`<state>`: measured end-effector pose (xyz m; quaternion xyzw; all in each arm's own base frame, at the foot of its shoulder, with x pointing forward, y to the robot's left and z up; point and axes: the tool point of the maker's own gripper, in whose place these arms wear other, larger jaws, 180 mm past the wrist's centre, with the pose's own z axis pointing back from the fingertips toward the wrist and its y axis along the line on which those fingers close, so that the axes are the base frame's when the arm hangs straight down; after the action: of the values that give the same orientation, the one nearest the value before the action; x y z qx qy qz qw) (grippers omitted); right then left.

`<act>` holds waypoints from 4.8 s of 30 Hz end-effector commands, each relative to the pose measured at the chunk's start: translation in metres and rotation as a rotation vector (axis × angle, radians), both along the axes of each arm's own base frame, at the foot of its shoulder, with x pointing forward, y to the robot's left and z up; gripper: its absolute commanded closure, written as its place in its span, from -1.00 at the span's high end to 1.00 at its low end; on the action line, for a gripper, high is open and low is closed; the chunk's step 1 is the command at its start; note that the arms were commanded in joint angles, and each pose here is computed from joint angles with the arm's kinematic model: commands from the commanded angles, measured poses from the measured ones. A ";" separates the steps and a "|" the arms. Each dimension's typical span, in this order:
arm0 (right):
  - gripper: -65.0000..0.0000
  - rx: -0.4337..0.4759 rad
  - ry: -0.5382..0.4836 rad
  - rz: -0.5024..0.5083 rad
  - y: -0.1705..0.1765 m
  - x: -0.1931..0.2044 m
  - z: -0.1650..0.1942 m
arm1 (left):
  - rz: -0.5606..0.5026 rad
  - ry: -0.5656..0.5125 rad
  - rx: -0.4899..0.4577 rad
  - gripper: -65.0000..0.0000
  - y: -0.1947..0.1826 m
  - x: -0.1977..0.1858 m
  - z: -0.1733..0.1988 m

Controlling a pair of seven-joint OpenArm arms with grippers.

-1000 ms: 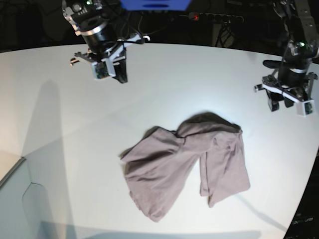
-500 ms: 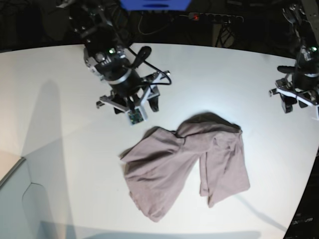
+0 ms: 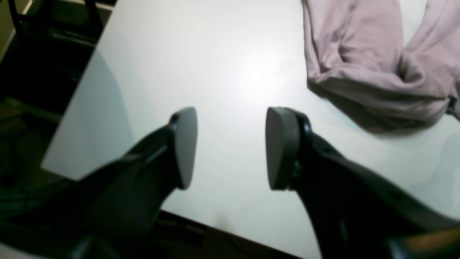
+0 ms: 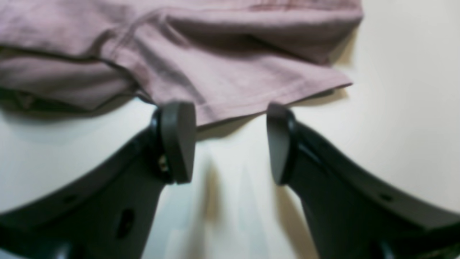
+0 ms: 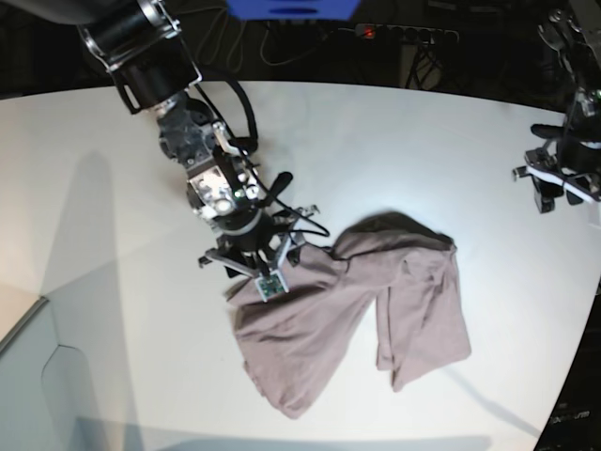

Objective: Layout the t-shirt on the table in an organized manner, then fold the t-shirt properly
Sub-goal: 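Grasp the t-shirt edge with the right gripper and lift it, then grasp another t-shirt edge with the left gripper and pull it away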

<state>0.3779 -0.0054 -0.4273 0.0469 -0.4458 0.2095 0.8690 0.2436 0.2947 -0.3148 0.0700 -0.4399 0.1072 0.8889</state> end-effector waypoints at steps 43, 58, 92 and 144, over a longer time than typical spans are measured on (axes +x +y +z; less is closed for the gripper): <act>-1.00 0.121 -0.307 -0.105 -0.073 -0.030 0.077 | -0.004 -0.129 -0.063 0.03 -0.017 0.041 0.020; -1.00 -0.016 -0.130 -0.273 -0.165 -0.119 0.025 | -0.188 -0.102 -0.285 0.03 -0.121 0.128 -0.013; -1.00 -0.044 0.007 -0.284 -0.171 -0.156 -0.018 | -0.244 -0.014 -0.273 0.03 -0.235 0.236 -0.100; -1.00 -0.045 0.006 -0.284 -0.172 -0.155 -0.018 | -0.138 -0.162 -0.434 -1.00 -0.150 0.165 -0.032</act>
<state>0.2172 -0.1740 -0.4535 -0.0317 -0.4254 0.0905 0.8999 0.3941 0.1350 -0.3692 -0.1704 -0.4439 0.1431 0.8680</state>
